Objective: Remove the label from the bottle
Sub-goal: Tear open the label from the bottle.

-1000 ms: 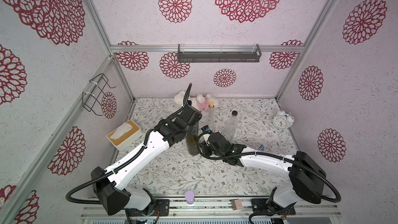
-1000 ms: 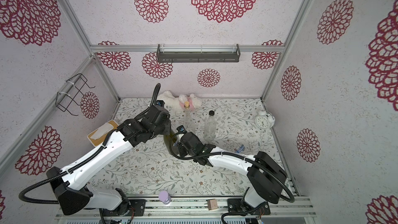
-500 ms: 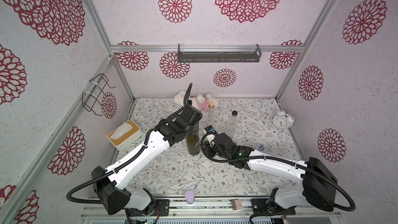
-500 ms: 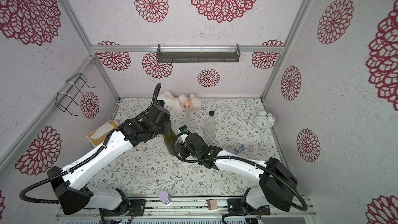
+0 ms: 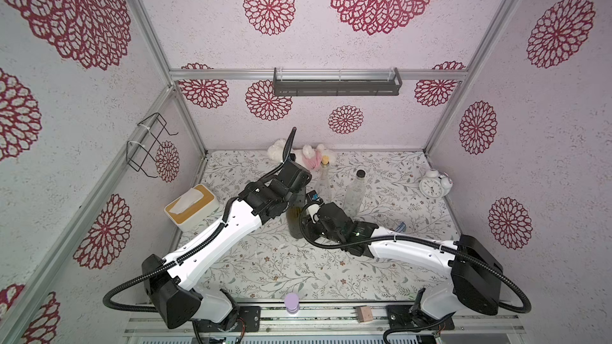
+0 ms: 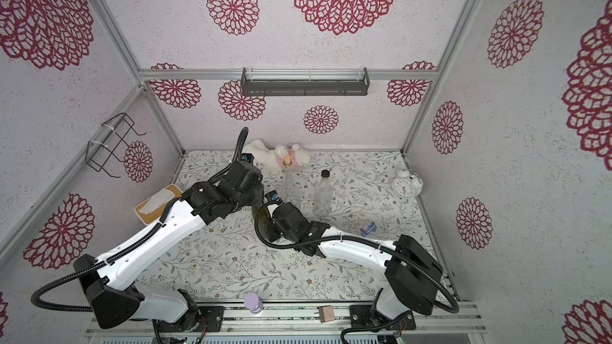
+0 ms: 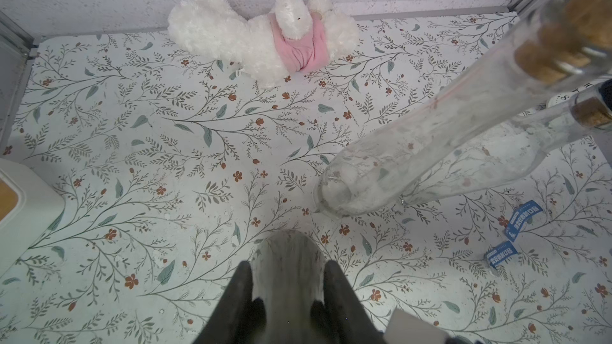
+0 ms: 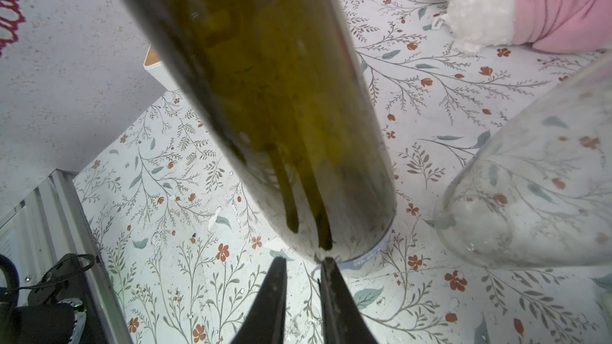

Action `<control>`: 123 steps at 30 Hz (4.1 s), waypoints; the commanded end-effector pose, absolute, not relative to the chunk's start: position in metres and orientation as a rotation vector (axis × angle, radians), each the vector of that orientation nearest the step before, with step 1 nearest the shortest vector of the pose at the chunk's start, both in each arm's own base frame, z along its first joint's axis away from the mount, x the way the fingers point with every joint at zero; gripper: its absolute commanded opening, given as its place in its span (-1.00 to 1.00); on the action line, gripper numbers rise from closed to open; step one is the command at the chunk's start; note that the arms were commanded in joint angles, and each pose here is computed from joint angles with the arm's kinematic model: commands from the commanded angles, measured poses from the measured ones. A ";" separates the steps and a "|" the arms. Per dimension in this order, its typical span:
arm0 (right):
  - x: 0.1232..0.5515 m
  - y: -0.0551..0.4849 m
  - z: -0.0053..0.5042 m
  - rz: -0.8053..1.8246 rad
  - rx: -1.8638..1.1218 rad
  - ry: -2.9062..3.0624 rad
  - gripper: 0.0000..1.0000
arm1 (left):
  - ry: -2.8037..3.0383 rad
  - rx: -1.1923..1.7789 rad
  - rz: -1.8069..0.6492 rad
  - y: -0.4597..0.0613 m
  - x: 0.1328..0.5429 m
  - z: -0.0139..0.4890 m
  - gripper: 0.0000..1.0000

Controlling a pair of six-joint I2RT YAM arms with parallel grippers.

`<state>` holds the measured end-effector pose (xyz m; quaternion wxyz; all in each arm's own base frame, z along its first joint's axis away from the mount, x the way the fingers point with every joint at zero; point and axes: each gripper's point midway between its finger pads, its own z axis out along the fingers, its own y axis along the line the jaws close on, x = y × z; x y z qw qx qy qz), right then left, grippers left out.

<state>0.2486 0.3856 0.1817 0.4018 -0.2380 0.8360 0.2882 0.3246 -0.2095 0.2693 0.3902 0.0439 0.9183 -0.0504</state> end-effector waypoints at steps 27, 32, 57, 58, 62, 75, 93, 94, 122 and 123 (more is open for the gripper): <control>0.267 0.401 0.179 0.691 -0.457 2.140 -0.69 | 2.418 0.128 -0.106 -0.205 0.309 0.249 -0.74; 0.268 0.400 0.178 0.679 -0.452 2.136 -0.88 | 2.415 0.128 -0.097 -0.203 0.309 0.250 -0.74; 0.264 0.358 0.169 0.870 -0.411 2.105 -1.00 | 2.421 0.138 -0.050 -0.197 0.313 0.251 -0.74; 0.263 0.357 0.169 0.878 -0.414 2.103 -1.00 | 2.421 0.138 -0.049 -0.197 0.313 0.251 -0.74; 0.263 0.357 0.169 0.916 -0.443 2.102 -1.00 | 2.422 0.147 -0.051 -0.198 0.313 0.251 -0.74; 0.272 0.345 0.156 0.945 -0.482 2.140 -1.00 | 2.458 0.255 -0.090 -0.208 0.303 0.249 -0.87; 0.284 0.339 0.144 0.937 -0.485 2.194 -1.00 | 2.465 0.298 -0.193 -0.220 0.293 0.255 -0.88; 0.287 0.337 0.143 0.923 -0.471 2.205 -1.00 | 2.464 0.298 -0.194 -0.220 0.293 0.256 -0.88; 0.309 0.322 0.135 0.800 -0.335 2.270 -1.00 | 2.450 0.334 -0.201 -0.222 0.287 0.255 -0.90; 0.308 0.321 0.134 0.800 -0.333 2.271 -1.00 | 2.450 0.333 -0.201 -0.221 0.287 0.255 -0.91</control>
